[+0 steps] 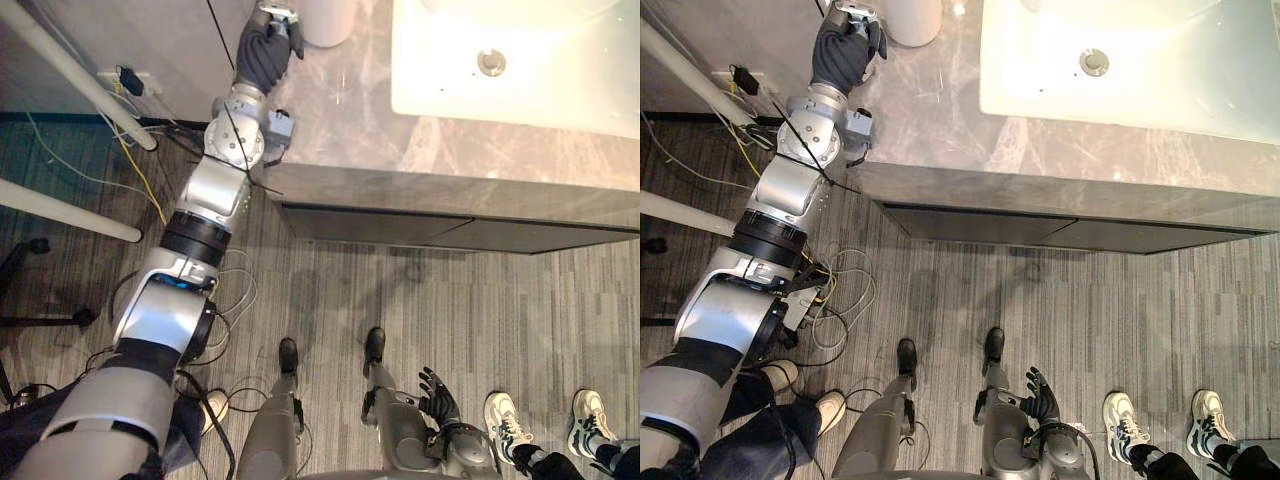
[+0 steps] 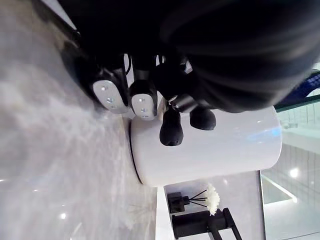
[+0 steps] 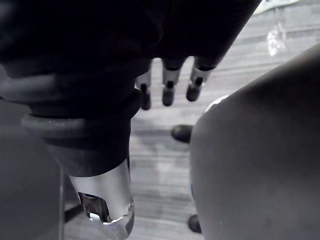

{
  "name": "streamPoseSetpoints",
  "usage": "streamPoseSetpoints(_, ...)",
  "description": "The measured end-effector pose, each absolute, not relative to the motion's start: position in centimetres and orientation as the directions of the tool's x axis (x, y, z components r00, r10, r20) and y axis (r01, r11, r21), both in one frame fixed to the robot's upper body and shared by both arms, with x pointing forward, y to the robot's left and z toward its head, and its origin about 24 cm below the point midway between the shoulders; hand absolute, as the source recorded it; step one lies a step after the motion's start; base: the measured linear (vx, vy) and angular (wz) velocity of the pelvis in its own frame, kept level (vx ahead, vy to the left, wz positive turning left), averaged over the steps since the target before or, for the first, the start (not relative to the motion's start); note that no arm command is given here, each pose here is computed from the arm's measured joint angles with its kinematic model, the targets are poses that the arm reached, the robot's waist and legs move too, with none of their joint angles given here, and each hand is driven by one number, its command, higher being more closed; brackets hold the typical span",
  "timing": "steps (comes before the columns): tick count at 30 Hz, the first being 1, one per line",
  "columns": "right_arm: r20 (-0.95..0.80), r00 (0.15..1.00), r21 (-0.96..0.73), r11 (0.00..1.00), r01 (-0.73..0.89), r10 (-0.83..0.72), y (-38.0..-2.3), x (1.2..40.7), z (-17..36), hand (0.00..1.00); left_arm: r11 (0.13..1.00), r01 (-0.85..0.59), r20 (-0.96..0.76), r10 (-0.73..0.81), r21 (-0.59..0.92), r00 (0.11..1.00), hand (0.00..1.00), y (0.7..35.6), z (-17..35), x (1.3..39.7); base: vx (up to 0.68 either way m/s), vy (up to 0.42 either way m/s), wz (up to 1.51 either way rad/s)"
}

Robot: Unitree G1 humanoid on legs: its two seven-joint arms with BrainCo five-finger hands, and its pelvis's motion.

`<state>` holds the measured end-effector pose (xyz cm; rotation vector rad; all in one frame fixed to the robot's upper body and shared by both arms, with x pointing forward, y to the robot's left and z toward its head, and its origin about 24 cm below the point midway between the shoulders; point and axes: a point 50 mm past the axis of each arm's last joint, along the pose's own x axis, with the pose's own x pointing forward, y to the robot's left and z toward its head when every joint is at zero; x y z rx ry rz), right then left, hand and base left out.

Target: Organize washtable

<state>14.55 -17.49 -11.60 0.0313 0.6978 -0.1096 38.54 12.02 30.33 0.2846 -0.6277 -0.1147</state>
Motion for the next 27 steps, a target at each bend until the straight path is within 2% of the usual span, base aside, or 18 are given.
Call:
streamPoseSetpoints(6, -0.627, 0.775, -0.003, 0.996, 0.093, -0.075, -17.4, 15.3, -11.3, 0.0, 0.964, 0.056, 0.607, -0.209, 0.261, 0.767, 1.0, 11.7, 33.0, 38.2, 0.0, 0.002, 0.01)
streamPoseSetpoints(23, -0.612, 0.788, 0.003, 0.996, 0.092, -0.071, -17.2, 15.6, -11.1, 0.0, 0.967, 0.03, 0.631, -0.189, 0.254, 0.753, 1.0, 12.8, 34.6, 38.1, 0.0, 0.003, -0.03)
streamPoseSetpoints(27, -0.608, 0.791, 0.005, 0.996, 0.088, -0.066, -17.0, 15.9, -11.1, 0.0, 0.978, 0.076, 0.643, -0.186, 0.194, 0.743, 1.0, 12.3, 35.4, 37.9, 0.0, 0.003, -0.03)
